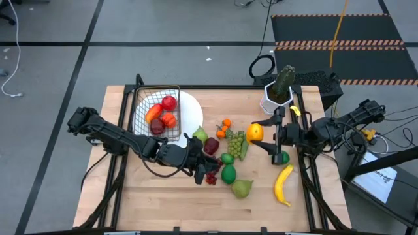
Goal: Build produce basket
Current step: Put the yellow mango into the wire basket
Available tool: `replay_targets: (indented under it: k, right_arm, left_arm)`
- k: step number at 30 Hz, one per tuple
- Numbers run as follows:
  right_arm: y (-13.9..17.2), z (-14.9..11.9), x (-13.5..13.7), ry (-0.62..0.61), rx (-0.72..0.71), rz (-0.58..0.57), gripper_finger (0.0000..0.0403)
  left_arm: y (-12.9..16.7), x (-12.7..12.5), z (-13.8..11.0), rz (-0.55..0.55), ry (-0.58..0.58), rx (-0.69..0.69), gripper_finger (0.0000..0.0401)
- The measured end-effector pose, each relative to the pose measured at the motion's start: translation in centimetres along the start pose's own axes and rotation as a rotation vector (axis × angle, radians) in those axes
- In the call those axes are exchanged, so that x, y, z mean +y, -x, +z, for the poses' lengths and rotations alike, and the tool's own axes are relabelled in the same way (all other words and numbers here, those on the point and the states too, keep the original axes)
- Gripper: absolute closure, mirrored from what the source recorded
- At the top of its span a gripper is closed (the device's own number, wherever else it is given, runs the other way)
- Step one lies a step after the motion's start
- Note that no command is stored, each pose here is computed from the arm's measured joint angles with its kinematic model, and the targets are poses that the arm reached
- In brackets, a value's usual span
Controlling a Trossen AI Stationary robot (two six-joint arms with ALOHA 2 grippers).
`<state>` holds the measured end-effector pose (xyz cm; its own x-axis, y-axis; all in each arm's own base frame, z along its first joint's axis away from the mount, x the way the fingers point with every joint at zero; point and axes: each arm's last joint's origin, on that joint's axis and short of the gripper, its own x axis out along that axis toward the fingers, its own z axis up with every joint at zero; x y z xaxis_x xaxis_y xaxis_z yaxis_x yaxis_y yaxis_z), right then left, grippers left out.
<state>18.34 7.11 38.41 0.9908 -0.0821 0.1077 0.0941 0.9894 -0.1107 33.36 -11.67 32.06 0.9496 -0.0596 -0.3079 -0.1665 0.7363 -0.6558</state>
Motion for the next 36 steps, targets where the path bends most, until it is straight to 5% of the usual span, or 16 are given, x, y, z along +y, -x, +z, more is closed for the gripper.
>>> replay_targets:
  k: [7,13,21,28,36]
  right_arm:
    - [0.0,0.0,0.0,-0.253,-0.001,0.000,0.0149]
    - [0.0,0.0,0.0,-0.434,-0.001,0.000,0.0149]
    - [0.0,0.0,0.0,-0.554,-0.001,0.000,0.0149]
    - [-1.2,-0.2,0.7,-0.575,-0.032,0.000,0.0149]
    - [-3.9,-1.5,1.6,-0.583,-0.062,-0.029,0.0149]
  left_arm:
    - [0.0,-0.3,0.6,-0.044,-0.014,-0.049,0.0265]
    - [0.0,-0.9,1.6,-0.102,-0.146,-0.143,0.0254]
    - [0.2,-1.2,2.5,-0.076,-0.228,-0.273,0.0126]
    - [0.1,-0.7,3.6,-0.075,-0.186,-0.329,0.0017]
    - [0.0,-0.5,4.5,-0.149,-0.180,-0.327,0.0010]
